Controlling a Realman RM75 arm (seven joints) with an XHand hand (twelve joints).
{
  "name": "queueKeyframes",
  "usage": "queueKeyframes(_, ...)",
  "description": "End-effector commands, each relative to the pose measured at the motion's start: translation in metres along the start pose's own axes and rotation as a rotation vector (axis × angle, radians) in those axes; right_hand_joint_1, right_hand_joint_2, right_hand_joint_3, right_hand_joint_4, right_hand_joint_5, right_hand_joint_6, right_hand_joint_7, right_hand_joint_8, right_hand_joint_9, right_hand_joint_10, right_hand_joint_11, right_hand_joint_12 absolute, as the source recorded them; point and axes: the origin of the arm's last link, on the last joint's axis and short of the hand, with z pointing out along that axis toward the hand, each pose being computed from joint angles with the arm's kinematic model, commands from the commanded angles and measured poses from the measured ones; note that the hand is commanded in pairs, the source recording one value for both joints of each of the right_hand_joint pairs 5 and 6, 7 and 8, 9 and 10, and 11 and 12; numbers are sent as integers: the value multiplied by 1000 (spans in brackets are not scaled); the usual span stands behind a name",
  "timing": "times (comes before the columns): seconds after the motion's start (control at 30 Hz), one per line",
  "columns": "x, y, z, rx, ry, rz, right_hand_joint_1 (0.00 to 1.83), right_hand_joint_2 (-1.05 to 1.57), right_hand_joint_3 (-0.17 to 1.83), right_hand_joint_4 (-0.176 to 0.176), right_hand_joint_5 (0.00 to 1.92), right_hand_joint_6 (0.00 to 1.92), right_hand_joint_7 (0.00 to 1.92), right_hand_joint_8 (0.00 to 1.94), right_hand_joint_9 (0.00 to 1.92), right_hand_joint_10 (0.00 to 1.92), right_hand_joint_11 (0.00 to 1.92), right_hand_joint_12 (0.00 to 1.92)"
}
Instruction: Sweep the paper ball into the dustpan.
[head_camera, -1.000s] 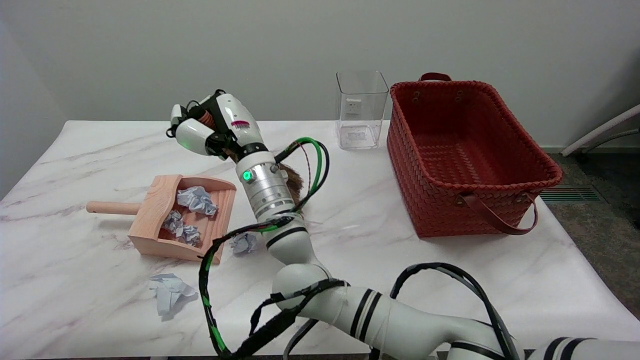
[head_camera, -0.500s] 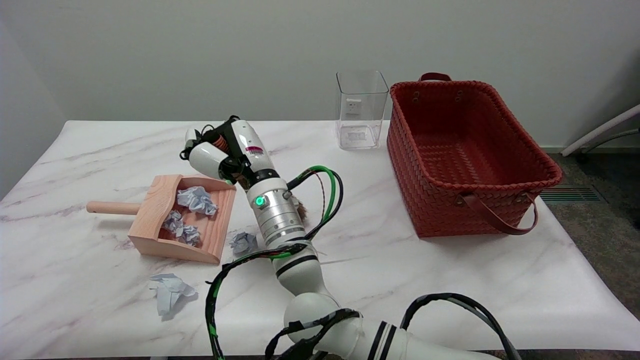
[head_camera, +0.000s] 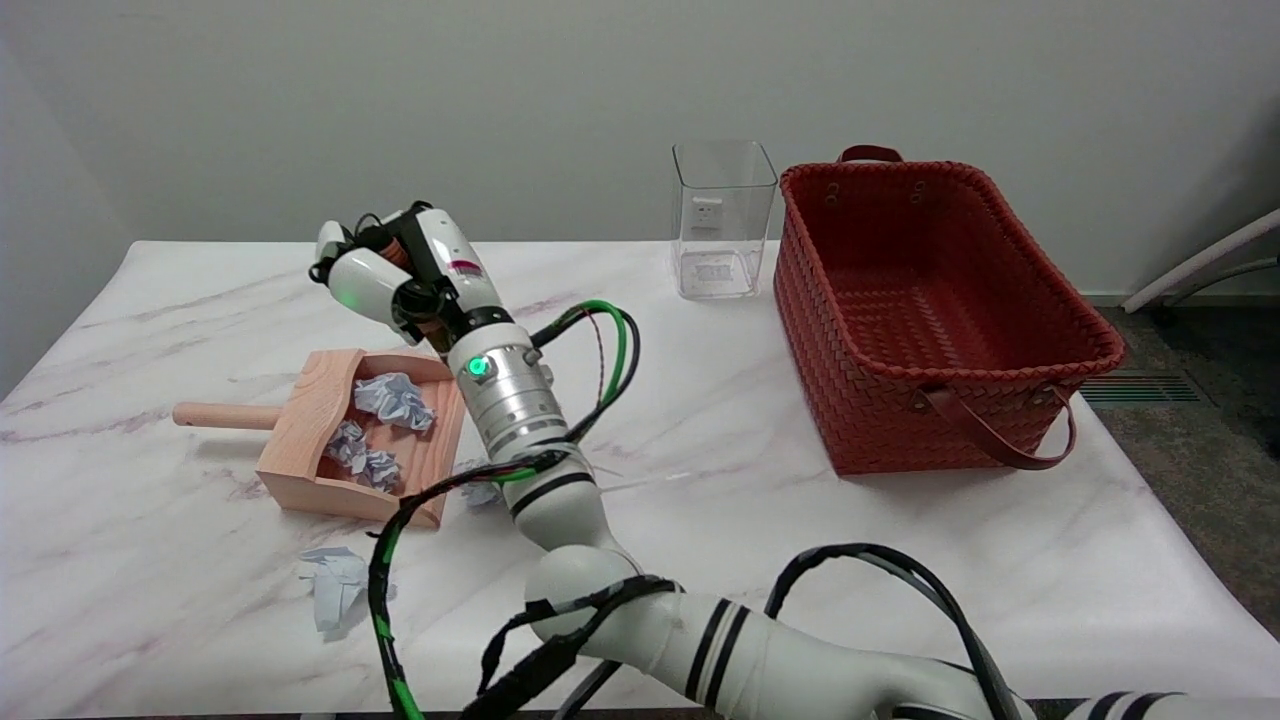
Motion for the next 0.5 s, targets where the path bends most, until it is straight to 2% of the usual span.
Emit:
queueKeyframes(0.03, -21, -17, 32, 48, -28, 119, 857, 1316, 1508, 0, 1920, 1920, 1920, 1920, 1920, 1920, 1885, 1885)
queueKeyframes(0.23, -20, -25, 39, 62, -19, 139, 824, 1354, 1419, 0, 1920, 1920, 1920, 1920, 1920, 1920, 1902, 1902)
queueKeyframes(0.5, -23, -55, 72, 70, -20, 302, 761, 1422, 1338, 0, 1920, 1920, 1920, 1920, 1920, 1920, 1915, 1915)
